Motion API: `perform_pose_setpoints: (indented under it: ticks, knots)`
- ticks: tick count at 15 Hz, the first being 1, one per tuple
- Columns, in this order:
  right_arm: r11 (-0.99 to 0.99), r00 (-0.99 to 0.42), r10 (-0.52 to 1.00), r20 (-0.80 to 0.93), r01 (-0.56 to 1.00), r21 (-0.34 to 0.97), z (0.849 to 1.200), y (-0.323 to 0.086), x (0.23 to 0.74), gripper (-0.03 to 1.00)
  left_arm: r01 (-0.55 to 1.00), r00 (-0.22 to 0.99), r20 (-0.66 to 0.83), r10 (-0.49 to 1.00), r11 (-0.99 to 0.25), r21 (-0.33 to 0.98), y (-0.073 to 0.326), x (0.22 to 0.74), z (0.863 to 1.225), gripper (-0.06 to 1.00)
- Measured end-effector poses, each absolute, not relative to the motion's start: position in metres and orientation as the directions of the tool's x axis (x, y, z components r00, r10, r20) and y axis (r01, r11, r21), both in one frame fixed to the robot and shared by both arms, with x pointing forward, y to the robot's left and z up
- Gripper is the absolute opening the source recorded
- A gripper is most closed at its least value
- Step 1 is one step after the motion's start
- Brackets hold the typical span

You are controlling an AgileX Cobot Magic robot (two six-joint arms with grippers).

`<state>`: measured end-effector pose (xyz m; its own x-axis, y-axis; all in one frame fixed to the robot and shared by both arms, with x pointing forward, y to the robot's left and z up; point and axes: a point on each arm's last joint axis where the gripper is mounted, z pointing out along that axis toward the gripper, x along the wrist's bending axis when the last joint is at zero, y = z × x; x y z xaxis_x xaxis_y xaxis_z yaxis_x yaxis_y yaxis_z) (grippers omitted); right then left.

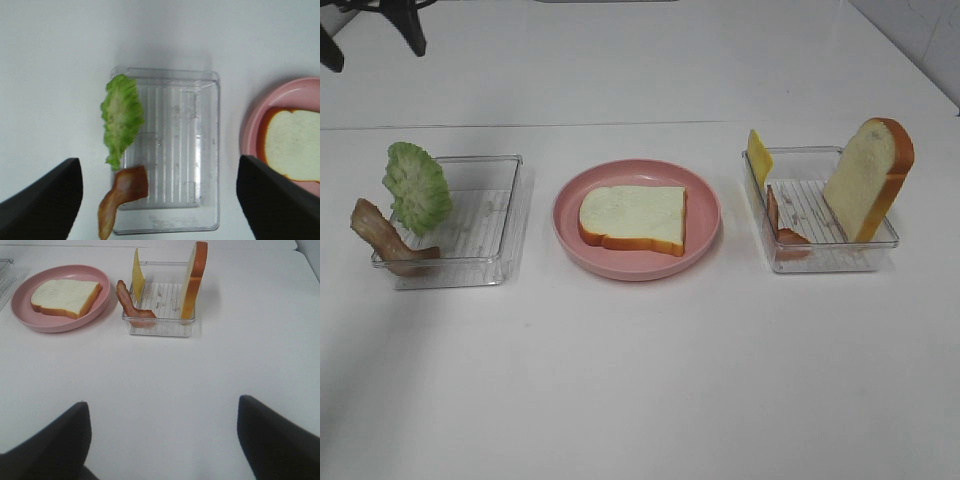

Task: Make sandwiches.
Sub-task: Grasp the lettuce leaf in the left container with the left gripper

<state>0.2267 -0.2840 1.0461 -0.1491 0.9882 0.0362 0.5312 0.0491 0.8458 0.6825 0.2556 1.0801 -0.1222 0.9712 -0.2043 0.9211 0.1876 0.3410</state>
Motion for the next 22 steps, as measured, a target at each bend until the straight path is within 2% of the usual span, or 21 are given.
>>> perform_pose_setpoints:
  ticks: [3, 12, 16, 17, 22]
  knots:
    - [0.049, -0.149, 0.988, 0.036, 0.531, 0.846, 1.046, -0.284, 0.227, 0.76, 0.944, -0.163, -0.149, 0.975, 0.198, 0.265, 0.277, 0.682, 1.051, 0.79]
    - [0.049, -0.149, 0.988, 0.036, 0.531, 0.846, 1.046, -0.284, 0.227, 0.76, 0.986, -0.127, -0.074, 0.989, 0.134, 0.099, 0.272, 0.703, 0.962, 0.76]
    - [0.049, -0.149, 0.988, 0.036, 0.531, 0.846, 1.046, -0.284, 0.227, 0.76, 0.981, -0.124, -0.079, 0.989, 0.135, 0.143, 0.272, 0.71, 0.958, 0.66]
    - [0.049, -0.149, 0.988, 0.036, 0.531, 0.846, 1.046, -0.284, 0.227, 0.76, 0.978, -0.124, -0.082, 0.989, 0.136, 0.16, 0.272, 0.711, 0.958, 0.59]
    - [0.049, -0.149, 0.988, 0.036, 0.53, 0.846, 1.046, -0.284, 0.227, 0.76, 0.975, -0.124, -0.085, 0.989, 0.137, 0.174, 0.272, 0.713, 0.958, 0.56]
